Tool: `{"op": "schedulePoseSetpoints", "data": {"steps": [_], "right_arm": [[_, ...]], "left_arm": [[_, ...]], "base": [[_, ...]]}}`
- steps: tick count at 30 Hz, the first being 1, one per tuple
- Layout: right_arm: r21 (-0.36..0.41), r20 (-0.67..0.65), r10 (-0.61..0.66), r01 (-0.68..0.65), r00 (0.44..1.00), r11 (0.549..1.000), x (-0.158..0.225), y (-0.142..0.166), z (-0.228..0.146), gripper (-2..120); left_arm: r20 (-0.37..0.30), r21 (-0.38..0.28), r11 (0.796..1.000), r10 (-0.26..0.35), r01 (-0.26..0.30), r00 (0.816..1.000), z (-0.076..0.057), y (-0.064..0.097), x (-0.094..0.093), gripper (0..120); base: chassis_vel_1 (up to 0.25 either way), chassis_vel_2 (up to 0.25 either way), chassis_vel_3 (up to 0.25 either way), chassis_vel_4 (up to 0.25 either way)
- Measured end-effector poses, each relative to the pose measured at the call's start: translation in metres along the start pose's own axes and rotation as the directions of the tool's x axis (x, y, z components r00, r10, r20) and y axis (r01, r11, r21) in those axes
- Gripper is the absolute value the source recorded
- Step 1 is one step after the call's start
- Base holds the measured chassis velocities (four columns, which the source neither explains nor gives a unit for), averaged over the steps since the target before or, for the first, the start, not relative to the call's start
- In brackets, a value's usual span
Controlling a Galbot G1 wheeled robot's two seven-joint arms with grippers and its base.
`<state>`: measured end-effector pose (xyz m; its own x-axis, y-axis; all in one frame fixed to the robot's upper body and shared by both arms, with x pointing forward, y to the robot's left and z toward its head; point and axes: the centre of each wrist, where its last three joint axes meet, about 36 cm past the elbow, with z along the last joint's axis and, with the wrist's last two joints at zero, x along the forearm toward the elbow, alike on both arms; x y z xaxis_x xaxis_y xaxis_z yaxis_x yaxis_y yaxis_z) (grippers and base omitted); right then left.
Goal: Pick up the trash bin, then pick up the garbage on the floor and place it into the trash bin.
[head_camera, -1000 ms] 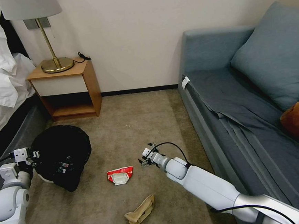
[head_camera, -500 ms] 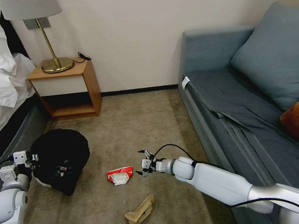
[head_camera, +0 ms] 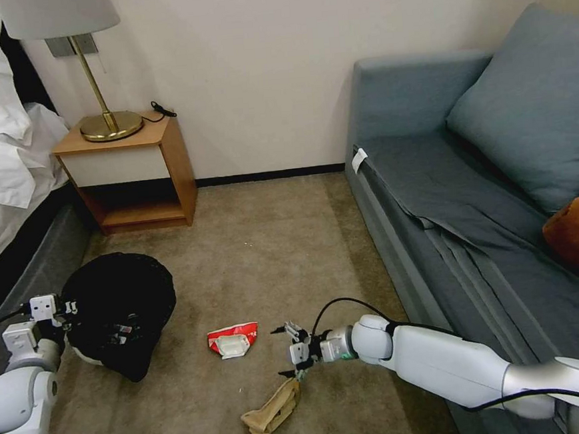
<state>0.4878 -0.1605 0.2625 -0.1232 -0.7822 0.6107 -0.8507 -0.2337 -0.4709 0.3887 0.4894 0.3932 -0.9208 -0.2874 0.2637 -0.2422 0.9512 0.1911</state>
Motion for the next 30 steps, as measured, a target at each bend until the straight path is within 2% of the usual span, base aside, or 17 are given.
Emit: {"op": "schedulePoseSetpoints", "data": {"steps": [9, 15, 30], "right_arm": [[0.052, 0.032, -0.120, 0.118, 0.992, 0.992, 0.002, 0.007, -0.001, 100], [0.061, 0.026, -0.145, 0.144, 0.989, 0.988, -0.007, 0.017, 0.003, 100], [0.073, 0.000, -0.147, 0.147, 0.989, 0.986, -0.061, 0.029, 0.001, 100]], "left_arm": [[0.006, -0.006, 1.000, 0.006, -0.006, 1.000, -0.003, -0.006, -0.004, 4], [0.003, -0.008, 1.000, 0.008, -0.008, 1.000, -0.002, -0.009, -0.006, 4], [0.001, 0.001, 1.000, 0.008, -0.008, 1.000, -0.001, -0.013, -0.007, 4]], "base": [[0.000, 0.000, 0.000, 0.000], [0.000, 0.000, 0.000, 0.000], [0.000, 0.000, 0.000, 0.000]]}}
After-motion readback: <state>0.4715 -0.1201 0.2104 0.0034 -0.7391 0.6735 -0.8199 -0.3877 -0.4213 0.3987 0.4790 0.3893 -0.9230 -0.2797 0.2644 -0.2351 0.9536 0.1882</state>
